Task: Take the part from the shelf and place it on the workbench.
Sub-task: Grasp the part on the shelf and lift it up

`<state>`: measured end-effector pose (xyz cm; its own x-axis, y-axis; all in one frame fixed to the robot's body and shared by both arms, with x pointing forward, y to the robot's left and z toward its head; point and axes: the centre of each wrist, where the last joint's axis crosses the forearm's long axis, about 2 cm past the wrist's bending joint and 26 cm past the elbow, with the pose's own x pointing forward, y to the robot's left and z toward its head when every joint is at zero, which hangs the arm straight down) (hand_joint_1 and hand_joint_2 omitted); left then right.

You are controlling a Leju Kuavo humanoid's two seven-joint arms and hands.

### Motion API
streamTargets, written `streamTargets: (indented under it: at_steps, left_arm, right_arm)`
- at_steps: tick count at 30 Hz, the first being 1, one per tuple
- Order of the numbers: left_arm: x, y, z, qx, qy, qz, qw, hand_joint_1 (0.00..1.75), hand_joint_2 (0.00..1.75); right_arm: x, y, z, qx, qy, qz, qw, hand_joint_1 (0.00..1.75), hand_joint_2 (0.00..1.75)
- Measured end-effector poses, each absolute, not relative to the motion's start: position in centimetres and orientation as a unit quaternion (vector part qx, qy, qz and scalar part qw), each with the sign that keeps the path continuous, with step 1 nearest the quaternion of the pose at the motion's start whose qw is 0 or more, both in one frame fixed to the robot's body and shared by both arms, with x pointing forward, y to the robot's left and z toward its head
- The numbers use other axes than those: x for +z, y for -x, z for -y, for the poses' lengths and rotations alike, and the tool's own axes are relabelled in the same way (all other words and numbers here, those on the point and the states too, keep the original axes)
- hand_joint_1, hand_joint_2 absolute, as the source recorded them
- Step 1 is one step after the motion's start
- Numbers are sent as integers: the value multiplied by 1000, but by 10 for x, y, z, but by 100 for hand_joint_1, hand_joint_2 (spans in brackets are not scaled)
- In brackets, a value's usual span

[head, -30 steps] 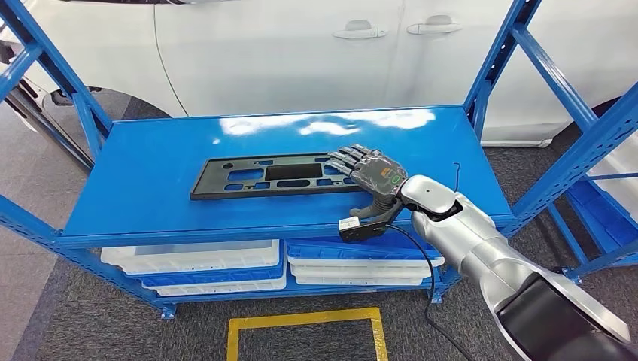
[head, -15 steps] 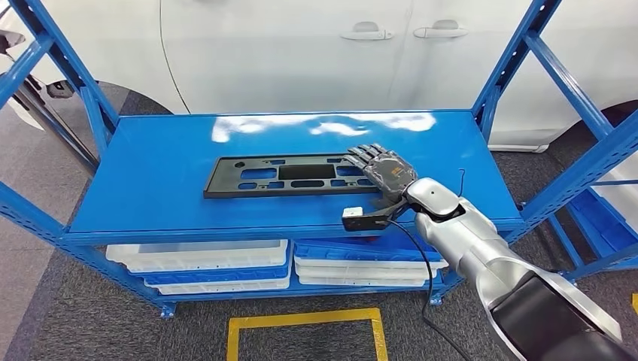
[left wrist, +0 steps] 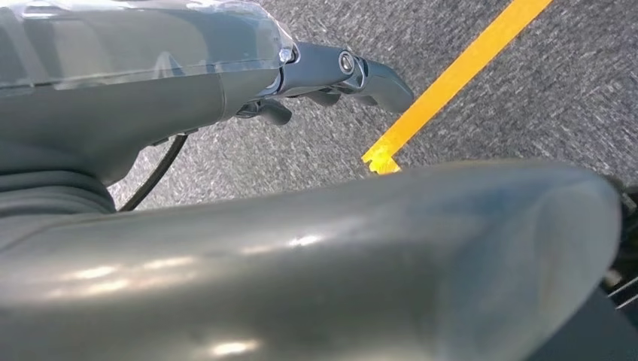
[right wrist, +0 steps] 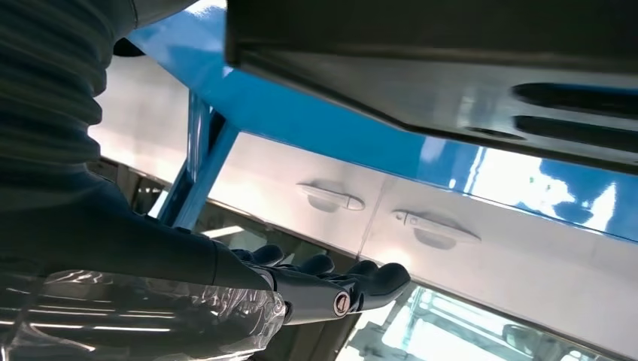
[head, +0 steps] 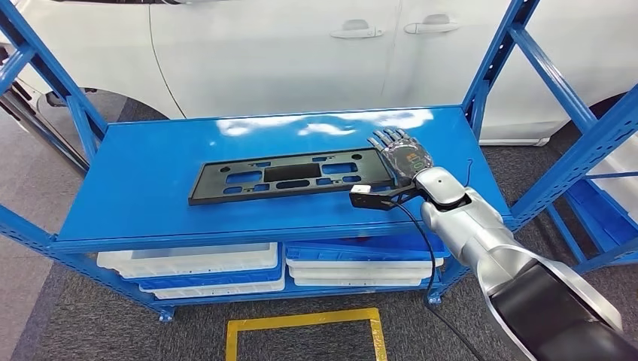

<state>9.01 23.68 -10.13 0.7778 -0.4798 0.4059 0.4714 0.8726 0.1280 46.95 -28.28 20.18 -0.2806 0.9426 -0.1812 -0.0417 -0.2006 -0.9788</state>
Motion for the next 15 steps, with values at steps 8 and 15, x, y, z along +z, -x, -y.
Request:
streamTargets:
  at_steps: [8, 15]
  left_arm:
    - [-101, -92, -235, -247, -10, 222, 943, 0, 0]
    - [-101, -92, -235, -247, -6, 221, 943, 0, 0]
  right_arm:
    - [200, -468, 258, 664, 405, 525, 344, 0, 175]
    - [192, -461, 244, 686, 343, 562, 310, 0, 175]
